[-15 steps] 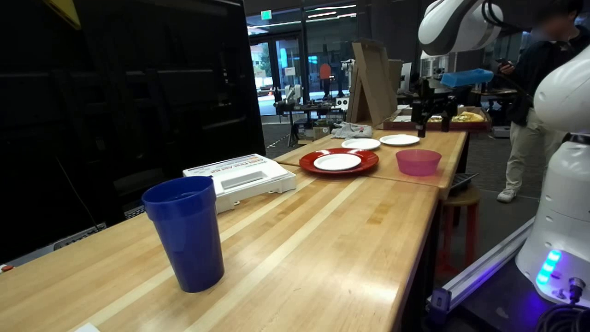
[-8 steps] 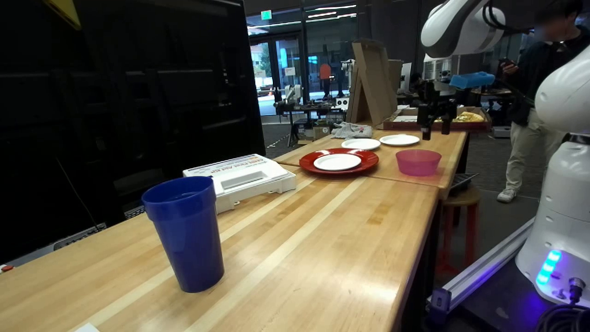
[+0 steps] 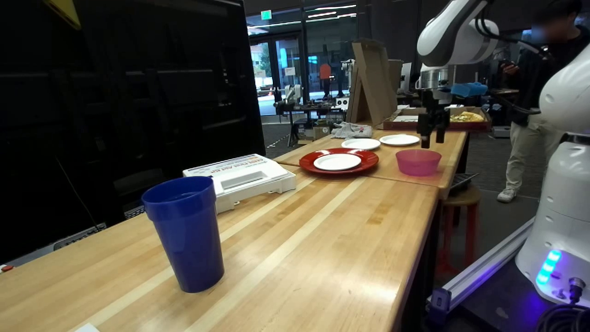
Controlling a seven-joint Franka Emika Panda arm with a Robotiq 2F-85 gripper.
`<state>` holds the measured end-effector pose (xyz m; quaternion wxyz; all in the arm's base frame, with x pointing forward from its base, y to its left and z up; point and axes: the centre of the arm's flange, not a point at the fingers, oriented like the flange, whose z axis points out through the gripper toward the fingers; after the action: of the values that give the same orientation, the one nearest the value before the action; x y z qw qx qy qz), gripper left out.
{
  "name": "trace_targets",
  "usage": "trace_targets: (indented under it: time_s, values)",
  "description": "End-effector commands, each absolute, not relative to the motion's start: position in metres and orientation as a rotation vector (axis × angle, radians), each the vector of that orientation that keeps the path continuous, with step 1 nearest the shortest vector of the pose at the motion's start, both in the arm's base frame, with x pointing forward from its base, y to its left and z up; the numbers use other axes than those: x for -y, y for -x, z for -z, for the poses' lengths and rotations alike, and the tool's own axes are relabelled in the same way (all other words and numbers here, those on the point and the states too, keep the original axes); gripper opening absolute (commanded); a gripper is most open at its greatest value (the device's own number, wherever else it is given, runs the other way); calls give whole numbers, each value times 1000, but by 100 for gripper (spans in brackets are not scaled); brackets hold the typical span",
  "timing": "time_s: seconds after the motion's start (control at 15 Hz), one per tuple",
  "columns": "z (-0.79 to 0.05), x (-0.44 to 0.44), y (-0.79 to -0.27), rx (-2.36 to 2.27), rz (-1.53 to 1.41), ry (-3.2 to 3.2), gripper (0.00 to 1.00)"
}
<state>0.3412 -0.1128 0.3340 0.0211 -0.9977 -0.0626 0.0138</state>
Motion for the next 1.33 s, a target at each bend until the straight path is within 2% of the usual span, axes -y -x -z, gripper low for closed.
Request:
trace_targets:
  time_s: [0.0,0.93,1.0,1.07,1.2,1.27]
  values:
    - [-311,98,-310,283,-9,3058,100]
    - [-289,89,-320,366,-23,2976,100]
    - [-289,89,-320,364,-25,2977,92]
    - [-288,90,-320,365,-23,2978,73]
    - [-289,91,-320,368,-16,2983,61]
    - [-289,90,-320,370,-11,2984,52]
